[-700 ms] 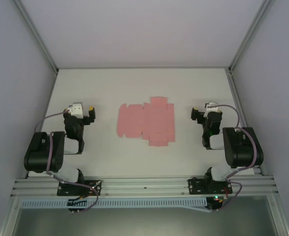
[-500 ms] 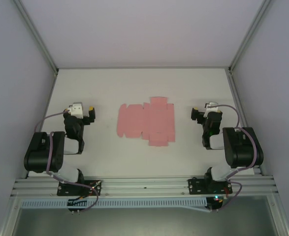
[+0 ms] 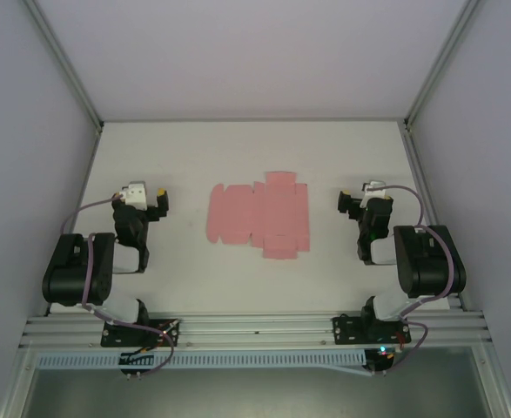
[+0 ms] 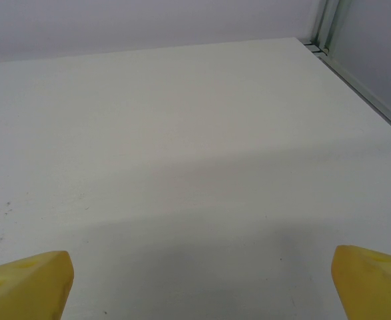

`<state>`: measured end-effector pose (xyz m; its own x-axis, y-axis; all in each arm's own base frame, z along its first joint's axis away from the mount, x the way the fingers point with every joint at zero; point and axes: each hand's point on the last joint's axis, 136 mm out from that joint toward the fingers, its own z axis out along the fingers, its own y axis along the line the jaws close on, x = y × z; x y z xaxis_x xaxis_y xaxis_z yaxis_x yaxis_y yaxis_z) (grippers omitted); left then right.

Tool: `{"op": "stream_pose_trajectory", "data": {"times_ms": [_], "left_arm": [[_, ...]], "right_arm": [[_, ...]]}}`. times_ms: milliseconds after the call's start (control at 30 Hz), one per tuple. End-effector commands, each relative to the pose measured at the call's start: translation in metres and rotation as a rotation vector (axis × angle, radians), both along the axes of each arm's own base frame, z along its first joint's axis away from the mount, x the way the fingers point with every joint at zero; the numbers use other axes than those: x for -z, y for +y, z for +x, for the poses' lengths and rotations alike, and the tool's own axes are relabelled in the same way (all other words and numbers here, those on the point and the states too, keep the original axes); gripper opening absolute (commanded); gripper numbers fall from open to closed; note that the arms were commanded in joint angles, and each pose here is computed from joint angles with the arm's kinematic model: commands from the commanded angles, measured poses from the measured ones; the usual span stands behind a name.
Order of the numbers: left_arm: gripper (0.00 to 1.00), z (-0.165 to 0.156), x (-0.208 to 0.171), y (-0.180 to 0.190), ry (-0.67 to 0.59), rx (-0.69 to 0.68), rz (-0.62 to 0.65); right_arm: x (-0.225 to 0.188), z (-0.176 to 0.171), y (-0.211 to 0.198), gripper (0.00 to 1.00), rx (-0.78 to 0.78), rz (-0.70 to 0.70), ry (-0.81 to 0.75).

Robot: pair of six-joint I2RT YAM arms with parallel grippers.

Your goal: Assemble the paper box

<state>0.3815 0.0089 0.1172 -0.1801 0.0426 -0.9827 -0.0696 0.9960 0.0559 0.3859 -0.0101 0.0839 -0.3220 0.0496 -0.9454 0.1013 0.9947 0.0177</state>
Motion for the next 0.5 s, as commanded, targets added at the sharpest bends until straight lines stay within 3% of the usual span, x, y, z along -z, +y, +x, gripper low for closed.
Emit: {"op": "stream_pose_trajectory", "data": {"times_ms": [0, 467], "left_arm": [[1.00, 0.001, 0.001, -0.002, 0.007, 0.017, 0.019], [1.00, 0.006, -0.017, 0.003, 0.031, -0.014, 0.021]], "right_arm": [[-0.011, 0.006, -0.002, 1.00, 0.012, 0.016, -0.032], [-0.028, 0.008, -0.007, 1.00, 0.041, 0.006, -0.013]]}}
